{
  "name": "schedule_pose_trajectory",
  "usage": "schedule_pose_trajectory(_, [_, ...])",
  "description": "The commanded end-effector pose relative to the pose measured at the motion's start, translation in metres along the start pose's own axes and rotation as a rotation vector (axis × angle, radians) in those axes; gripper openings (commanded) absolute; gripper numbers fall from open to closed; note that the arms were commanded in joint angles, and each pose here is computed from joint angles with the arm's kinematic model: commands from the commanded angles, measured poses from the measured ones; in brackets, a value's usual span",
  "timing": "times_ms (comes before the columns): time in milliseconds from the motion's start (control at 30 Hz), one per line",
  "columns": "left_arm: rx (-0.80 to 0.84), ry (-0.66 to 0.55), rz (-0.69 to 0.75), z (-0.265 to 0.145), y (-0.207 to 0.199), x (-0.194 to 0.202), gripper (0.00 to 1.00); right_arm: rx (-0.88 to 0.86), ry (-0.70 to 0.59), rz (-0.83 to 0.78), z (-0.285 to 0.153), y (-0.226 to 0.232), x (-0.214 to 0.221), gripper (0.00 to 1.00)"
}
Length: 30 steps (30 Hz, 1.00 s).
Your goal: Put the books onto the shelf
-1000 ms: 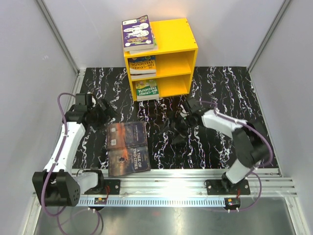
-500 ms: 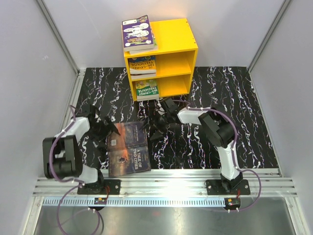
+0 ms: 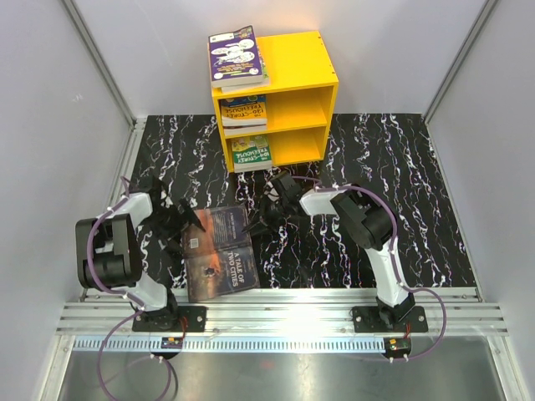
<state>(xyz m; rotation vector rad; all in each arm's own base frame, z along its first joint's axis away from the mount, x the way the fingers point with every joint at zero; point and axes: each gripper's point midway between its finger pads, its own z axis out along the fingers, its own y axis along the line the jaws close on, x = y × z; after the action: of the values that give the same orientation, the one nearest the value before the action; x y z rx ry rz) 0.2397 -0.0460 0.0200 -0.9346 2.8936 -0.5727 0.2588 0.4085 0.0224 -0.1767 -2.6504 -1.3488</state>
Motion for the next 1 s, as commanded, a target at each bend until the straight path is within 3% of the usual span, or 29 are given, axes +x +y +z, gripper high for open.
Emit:
schedule_pose_trajectory(0, [0.155, 0.08, 0.022, 0.028, -0.02, 0.015, 0.96, -0.087, 0.001, -0.049, 0.016, 0.021, 0.011, 0.05])
schedule_pose_trajectory(33, [0.177, 0.074, 0.028, 0.025, -0.025, 0.013, 0.96, -0.118, -0.002, -0.061, 0.013, 0.031, 0.012, 0.0])
schedule_pose_trajectory(233, [0.226, 0.047, 0.069, 0.001, -0.041, 0.01, 0.95, -0.198, -0.009, -0.136, -0.009, 0.07, 0.019, 0.0])
schedule_pose_trajectory(500, [0.151, -0.404, 0.307, -0.118, -0.074, -0.028, 0.99, -0.198, -0.04, -0.15, -0.04, 0.099, 0.03, 0.0])
schedule_pose_trajectory(700, [0.173, -0.623, 0.486, -0.162, -0.103, 0.002, 0.99, -0.137, -0.031, -0.103, -0.05, 0.102, 0.033, 0.0])
schedule_pose_trajectory(967, [0.218, -0.685, 0.336, -0.219, -0.107, 0.019, 0.99, -0.1, -0.091, -0.073, -0.081, 0.117, 0.024, 0.0])
